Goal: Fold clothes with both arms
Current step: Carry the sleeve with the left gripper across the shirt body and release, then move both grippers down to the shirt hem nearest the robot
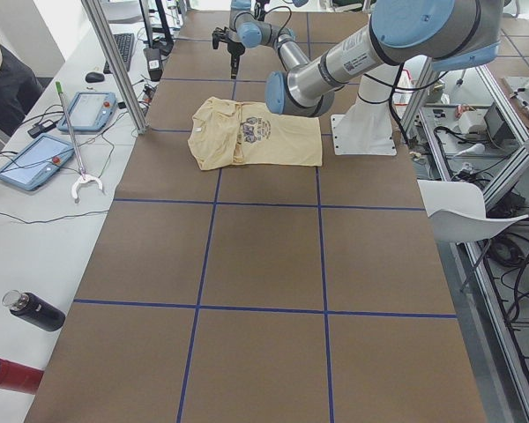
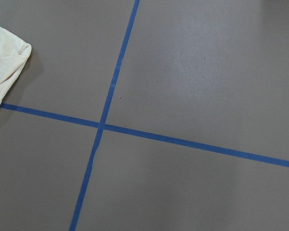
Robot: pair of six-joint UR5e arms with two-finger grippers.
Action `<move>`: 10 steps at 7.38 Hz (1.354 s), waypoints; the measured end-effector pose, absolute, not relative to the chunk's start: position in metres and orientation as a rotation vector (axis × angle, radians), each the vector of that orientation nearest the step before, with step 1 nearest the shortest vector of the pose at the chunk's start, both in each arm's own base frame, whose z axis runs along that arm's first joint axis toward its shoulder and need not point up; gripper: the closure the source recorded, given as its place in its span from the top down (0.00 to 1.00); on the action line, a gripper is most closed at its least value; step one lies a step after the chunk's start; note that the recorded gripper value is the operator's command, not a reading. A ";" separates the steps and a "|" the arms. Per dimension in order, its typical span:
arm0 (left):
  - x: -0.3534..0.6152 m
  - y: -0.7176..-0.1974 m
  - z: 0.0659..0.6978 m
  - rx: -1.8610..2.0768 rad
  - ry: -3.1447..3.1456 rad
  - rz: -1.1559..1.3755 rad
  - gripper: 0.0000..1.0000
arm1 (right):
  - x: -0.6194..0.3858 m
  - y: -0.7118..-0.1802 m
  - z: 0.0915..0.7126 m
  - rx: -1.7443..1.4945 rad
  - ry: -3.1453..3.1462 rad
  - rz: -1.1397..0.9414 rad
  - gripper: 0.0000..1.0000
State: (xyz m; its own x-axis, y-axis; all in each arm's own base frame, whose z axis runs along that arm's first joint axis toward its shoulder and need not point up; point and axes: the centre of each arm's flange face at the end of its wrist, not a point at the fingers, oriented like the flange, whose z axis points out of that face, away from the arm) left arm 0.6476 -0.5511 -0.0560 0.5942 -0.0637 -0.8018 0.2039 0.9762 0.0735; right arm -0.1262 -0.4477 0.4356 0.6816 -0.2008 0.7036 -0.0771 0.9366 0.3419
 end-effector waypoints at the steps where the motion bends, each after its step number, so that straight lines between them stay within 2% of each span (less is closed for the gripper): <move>1: 0.646 -0.549 -0.057 0.182 0.930 -0.125 1.00 | -0.127 -0.450 0.431 0.367 -0.828 -0.066 1.00; 3: 0.623 -0.535 -0.012 0.253 0.944 -0.014 1.00 | -0.135 -0.457 0.411 0.362 -0.859 -0.010 1.00; 6: 0.520 -0.471 0.115 0.317 0.906 0.118 1.00 | -0.194 -0.431 0.364 0.302 -0.937 0.090 1.00; 8: 0.439 -0.414 0.184 0.353 0.921 0.162 1.00 | -0.263 -0.379 0.330 0.268 -0.947 0.145 1.00; 10: 0.400 -0.362 0.250 0.357 0.979 0.144 1.00 | -0.328 -0.301 0.298 0.236 -0.877 0.186 1.00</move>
